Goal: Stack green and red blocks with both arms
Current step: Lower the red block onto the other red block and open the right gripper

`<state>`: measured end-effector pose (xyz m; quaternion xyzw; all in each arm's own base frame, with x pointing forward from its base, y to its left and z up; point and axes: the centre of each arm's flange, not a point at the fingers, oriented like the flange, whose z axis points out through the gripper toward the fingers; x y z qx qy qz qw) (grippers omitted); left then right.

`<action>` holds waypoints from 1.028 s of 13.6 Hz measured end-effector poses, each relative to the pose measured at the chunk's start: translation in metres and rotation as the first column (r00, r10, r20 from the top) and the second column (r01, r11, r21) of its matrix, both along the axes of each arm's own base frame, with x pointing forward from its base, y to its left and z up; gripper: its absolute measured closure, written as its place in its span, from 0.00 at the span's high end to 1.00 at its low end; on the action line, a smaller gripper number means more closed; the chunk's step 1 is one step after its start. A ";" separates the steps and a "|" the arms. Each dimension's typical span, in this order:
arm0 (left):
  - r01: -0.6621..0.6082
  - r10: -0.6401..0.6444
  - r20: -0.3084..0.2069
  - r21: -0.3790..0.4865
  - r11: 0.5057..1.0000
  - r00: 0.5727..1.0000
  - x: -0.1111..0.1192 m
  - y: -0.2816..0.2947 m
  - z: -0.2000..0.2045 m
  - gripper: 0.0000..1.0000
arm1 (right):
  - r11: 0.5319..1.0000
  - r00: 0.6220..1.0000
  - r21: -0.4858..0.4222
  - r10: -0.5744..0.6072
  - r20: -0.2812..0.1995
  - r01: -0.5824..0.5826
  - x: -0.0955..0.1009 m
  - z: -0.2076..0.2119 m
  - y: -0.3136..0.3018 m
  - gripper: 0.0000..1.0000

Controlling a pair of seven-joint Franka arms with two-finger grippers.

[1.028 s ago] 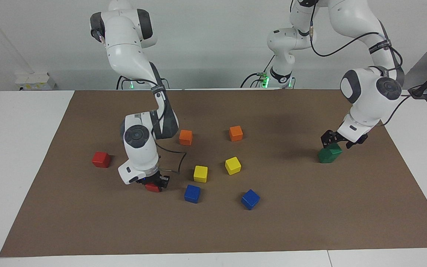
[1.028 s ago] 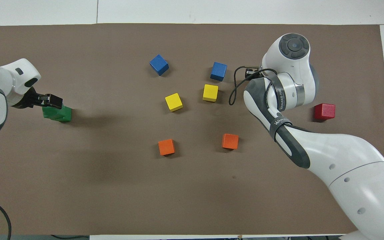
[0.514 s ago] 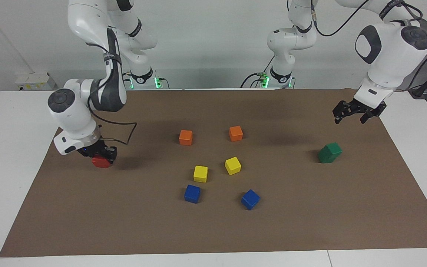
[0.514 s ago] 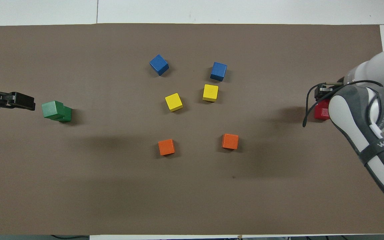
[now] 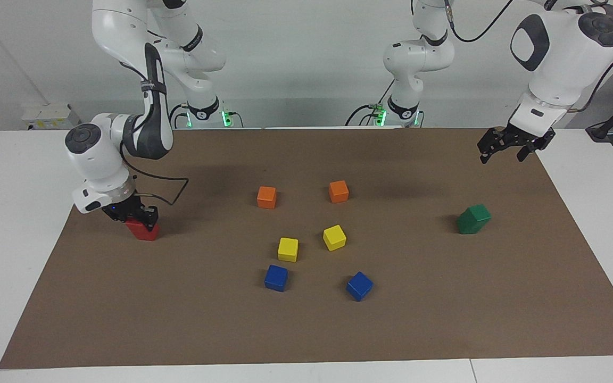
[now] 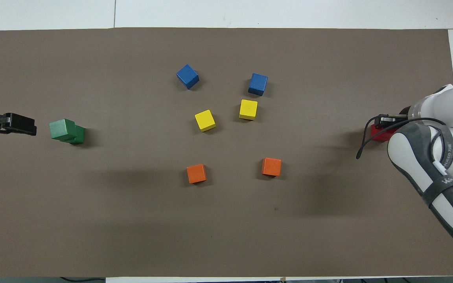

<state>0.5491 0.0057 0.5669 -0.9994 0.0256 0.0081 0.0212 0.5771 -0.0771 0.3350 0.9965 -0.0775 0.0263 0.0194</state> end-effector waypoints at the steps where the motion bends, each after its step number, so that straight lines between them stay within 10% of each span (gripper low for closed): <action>1: 0.000 0.000 0.001 0.000 1.000 1.000 0.000 0.000 0.000 1.00 | 1.000 1.000 0.000 0.000 0.000 0.000 0.000 0.000 0.000 0.55; 7: 0.018 -0.018 0.004 0.000 1.000 1.000 0.000 -0.011 0.000 1.00 | 1.000 1.000 0.008 -0.009 -0.003 0.009 -0.001 -0.001 -0.001 0.58; 11: 0.017 -0.017 0.007 0.000 1.000 1.000 0.000 -0.011 0.002 1.00 | 1.000 0.996 0.018 -0.009 -0.090 0.011 0.000 0.026 0.000 0.99; 14: 0.015 -0.015 0.026 0.000 1.000 1.000 0.001 -0.011 0.017 1.00 | 1.000 0.992 0.026 0.020 -0.127 -0.017 0.002 0.112 0.016 1.00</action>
